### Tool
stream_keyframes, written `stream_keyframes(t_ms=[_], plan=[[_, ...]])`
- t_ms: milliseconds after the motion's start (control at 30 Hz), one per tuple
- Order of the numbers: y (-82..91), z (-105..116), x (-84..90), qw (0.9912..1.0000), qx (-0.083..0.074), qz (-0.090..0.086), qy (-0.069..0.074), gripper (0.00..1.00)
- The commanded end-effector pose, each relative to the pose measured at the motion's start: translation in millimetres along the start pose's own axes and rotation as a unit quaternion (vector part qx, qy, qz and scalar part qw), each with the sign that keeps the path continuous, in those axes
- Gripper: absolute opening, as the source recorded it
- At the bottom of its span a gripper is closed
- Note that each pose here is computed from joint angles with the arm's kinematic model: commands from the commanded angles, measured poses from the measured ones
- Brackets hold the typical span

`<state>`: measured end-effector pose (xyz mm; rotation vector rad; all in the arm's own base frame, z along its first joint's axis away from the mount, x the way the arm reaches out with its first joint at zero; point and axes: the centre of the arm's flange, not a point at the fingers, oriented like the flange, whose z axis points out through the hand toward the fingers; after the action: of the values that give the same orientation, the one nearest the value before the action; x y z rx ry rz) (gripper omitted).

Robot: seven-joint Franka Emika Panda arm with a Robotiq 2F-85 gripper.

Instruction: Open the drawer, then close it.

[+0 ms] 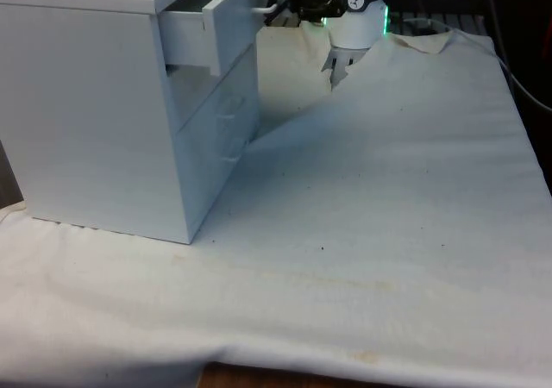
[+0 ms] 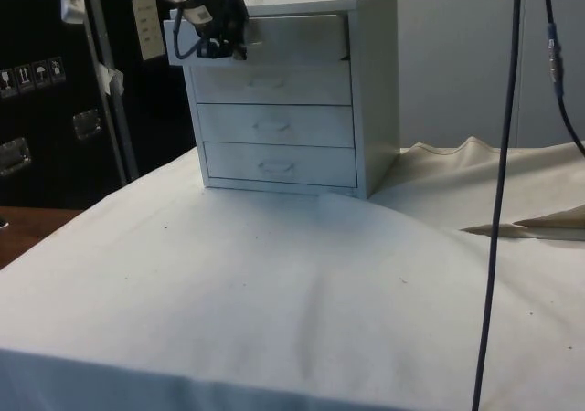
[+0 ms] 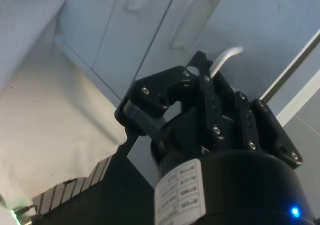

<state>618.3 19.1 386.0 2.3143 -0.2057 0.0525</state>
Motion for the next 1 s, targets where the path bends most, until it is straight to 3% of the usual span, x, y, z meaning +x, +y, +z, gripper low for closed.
stream_keyframes(t_ms=[0,333,867,967], plan=[[-0.5,-1.3,-0.7,1.0,0.001,0.001,0.001,0.0],[-12.9,-12.3,-5.6,0.99994,0.0,0.009,0.006,0.0],[-36.4,-32.2,-9.4,0.99967,-0.02,0.01,0.012,0.0],[-44.1,-41.3,-11.6,0.9994,-0.03,0.012,0.012,0.0]])
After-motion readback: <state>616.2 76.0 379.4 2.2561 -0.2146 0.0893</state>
